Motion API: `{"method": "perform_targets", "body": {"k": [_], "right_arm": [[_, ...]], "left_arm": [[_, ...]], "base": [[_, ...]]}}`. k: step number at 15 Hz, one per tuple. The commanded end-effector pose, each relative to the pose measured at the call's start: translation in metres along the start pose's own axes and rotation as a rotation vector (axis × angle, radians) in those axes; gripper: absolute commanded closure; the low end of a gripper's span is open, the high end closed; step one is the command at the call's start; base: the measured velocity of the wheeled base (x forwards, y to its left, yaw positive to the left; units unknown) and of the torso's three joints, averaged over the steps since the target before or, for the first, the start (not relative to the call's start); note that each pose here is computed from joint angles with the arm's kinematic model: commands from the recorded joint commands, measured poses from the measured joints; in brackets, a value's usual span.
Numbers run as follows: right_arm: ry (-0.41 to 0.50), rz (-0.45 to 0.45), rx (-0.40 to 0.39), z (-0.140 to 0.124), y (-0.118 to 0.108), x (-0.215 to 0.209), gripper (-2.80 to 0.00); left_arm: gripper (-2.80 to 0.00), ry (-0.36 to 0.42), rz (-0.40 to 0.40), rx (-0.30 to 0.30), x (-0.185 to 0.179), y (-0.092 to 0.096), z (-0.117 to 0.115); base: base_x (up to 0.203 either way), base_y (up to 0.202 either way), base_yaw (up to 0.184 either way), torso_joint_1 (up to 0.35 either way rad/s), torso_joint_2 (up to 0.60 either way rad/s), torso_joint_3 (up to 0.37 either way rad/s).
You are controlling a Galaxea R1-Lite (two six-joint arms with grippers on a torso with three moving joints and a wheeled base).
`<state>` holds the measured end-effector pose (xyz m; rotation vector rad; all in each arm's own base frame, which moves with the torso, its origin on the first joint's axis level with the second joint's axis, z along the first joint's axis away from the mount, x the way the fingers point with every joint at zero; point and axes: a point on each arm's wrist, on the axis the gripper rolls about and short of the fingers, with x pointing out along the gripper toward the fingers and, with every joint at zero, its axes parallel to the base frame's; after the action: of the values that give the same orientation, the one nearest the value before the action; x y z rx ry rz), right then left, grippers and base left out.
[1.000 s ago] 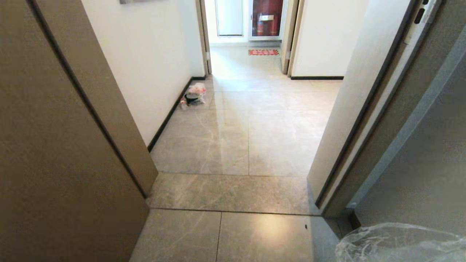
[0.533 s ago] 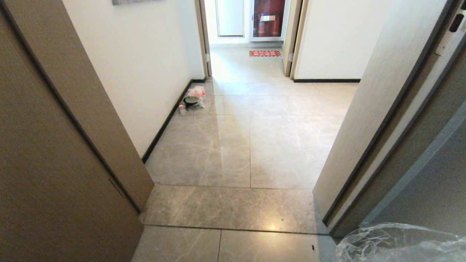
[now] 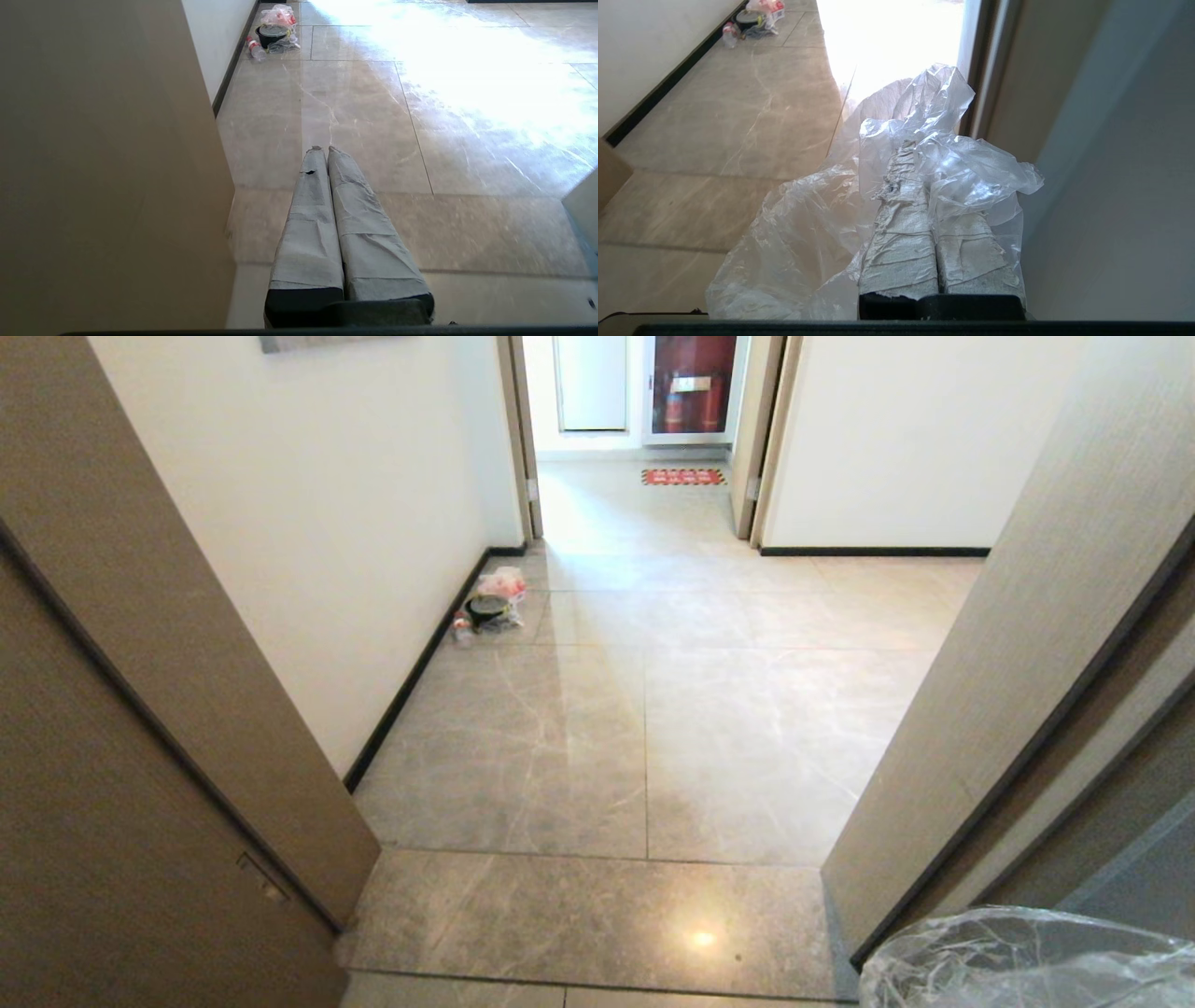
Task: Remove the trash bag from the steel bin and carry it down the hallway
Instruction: Put the trash bag at the door
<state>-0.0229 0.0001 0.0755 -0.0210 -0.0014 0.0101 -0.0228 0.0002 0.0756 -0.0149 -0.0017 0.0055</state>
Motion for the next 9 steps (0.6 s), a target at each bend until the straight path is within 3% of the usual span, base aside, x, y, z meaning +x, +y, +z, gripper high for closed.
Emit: {"method": "perform_targets", "body": {"k": [1,9], "right_arm": [[0.004,0.001,0.000,-0.0008,0.0000,0.0003,0.00],[0.003,0.001,0.000,-0.0004,0.0000,0.0002,0.00]], "left_arm": [[0.00,0.002,0.001,0.000,0.0001,0.0000,-0.0004],[0.00,0.002,0.001,0.000,0.0001,0.0000,-0.0004]], "base": [[0.190,0.000,0.000,-0.002,0.00,0.002],[0.191,0.000,0.000,0.002,0.00,0.001]]}}
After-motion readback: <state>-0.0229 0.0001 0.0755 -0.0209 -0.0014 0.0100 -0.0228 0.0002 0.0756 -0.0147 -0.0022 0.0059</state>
